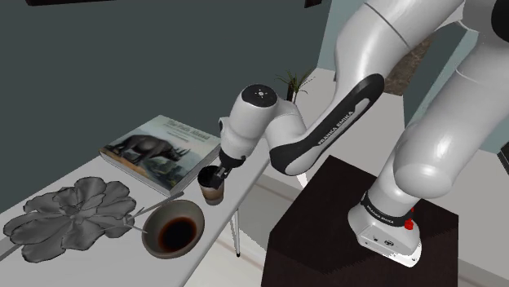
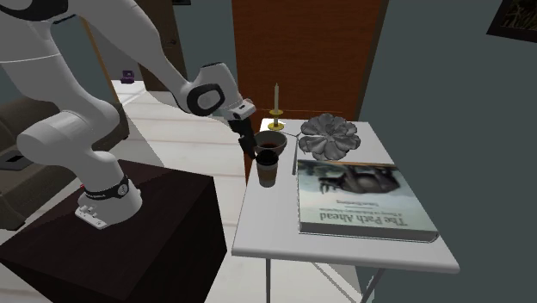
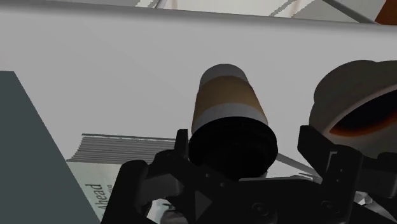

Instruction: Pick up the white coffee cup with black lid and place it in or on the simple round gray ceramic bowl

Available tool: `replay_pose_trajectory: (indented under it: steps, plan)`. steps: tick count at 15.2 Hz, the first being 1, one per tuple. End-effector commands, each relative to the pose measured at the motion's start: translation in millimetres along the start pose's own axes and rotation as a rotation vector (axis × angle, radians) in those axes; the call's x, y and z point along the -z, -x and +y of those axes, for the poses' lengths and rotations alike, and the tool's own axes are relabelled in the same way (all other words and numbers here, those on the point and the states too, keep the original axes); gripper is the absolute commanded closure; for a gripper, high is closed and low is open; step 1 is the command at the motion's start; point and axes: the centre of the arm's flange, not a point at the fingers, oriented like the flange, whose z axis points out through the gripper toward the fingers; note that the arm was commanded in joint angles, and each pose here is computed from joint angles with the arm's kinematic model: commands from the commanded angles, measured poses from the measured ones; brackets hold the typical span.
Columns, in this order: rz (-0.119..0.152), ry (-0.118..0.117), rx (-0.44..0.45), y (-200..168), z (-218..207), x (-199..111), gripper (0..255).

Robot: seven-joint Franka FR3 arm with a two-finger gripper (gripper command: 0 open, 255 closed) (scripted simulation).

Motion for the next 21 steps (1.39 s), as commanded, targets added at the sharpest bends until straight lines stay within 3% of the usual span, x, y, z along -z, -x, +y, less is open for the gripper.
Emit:
replay_pose_trajectory:
  steps: [1,5,13,14,21]
  plan:
    - [0.009,-0.007,0.018,3.5,1.8,-9.5,0]
    - [0.009,-0.007,0.018,3.3,1.7,-28.4,0]
    - [0.009,-0.007,0.018,3.3,1.7,-28.3,0]
    - [0.009,-0.007,0.018,3.3,1.7,-28.3,255]
    - [0.009,-0.007,0.018,3.3,1.7,-28.3,255]
